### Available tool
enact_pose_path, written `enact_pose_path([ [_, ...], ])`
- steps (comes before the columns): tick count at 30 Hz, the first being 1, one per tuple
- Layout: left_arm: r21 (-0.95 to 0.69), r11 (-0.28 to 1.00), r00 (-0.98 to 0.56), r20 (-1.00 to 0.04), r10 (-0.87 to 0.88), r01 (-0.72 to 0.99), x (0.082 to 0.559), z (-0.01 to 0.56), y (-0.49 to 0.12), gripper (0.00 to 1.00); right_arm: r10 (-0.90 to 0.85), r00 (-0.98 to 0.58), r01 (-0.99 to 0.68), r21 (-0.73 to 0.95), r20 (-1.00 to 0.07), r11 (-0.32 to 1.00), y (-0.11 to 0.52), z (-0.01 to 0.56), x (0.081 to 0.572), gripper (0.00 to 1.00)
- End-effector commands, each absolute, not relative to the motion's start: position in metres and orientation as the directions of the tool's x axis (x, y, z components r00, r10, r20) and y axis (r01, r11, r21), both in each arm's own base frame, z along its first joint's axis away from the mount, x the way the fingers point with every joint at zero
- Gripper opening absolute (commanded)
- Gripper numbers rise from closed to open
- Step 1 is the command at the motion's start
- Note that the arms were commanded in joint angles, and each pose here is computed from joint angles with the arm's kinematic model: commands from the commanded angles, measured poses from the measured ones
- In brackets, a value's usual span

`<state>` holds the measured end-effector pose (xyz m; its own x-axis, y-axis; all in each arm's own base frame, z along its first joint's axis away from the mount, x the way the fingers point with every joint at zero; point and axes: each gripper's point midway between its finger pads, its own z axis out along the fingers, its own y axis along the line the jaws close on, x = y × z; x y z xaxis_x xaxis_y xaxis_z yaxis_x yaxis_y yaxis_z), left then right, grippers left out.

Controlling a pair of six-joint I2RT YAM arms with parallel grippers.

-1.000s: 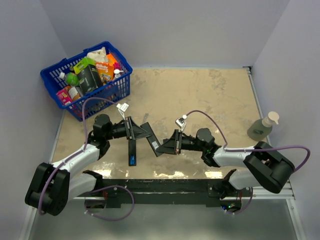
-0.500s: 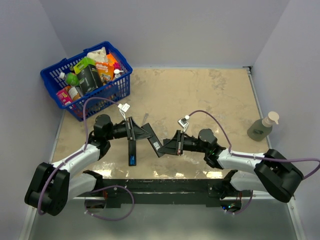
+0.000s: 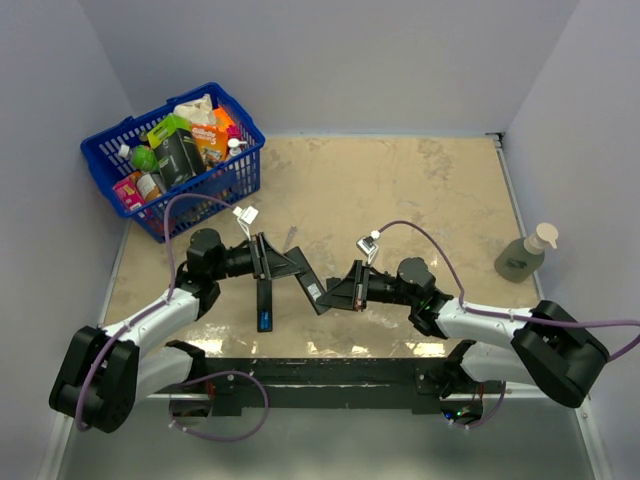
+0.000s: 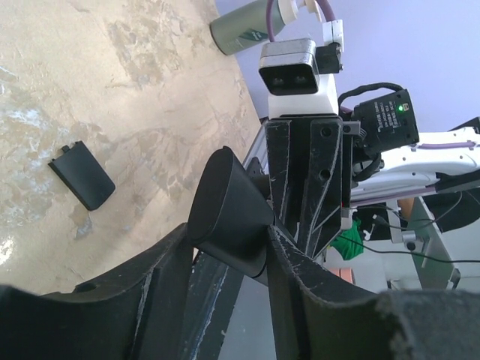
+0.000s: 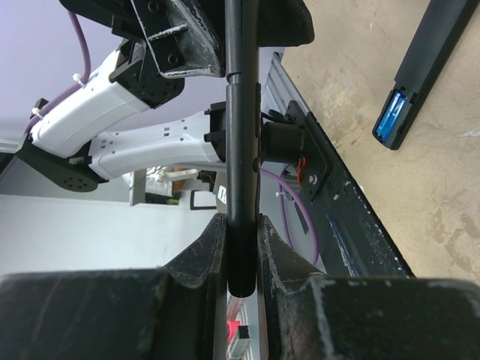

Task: Unload the batteries from the remote control

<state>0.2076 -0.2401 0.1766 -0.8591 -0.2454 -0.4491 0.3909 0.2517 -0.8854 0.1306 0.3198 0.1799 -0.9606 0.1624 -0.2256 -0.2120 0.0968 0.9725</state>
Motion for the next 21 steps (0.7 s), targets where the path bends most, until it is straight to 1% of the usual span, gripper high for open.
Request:
enact_pose_path([
  [1, -0.851, 0.289, -0.810, -0.513, -0.285, 0.438, 0.222, 0.183, -0.235, 0.49, 0.142, -0.949, -0.283, 0.959, -0.282, 0.015, 0.319, 0.204, 0.122, 0.00],
  [13, -0.856, 0.289, -0.801, -0.509, -0.315, 0.430, 0.228, 0.186, -0.226, 0.50, 0.136, -0.950, -0.281, 0.960, -0.281, 0.019, 0.318, 0.202, 0.120, 0.00],
  [21, -0.852, 0.327, -0.789, -0.509, -0.342, 0.408, 0.235, 0.181, -0.218, 0.51, 0.133, -0.951, -0.277, 0.960, -0.280, 0.035, 0.317, 0.196, 0.119, 0.00],
])
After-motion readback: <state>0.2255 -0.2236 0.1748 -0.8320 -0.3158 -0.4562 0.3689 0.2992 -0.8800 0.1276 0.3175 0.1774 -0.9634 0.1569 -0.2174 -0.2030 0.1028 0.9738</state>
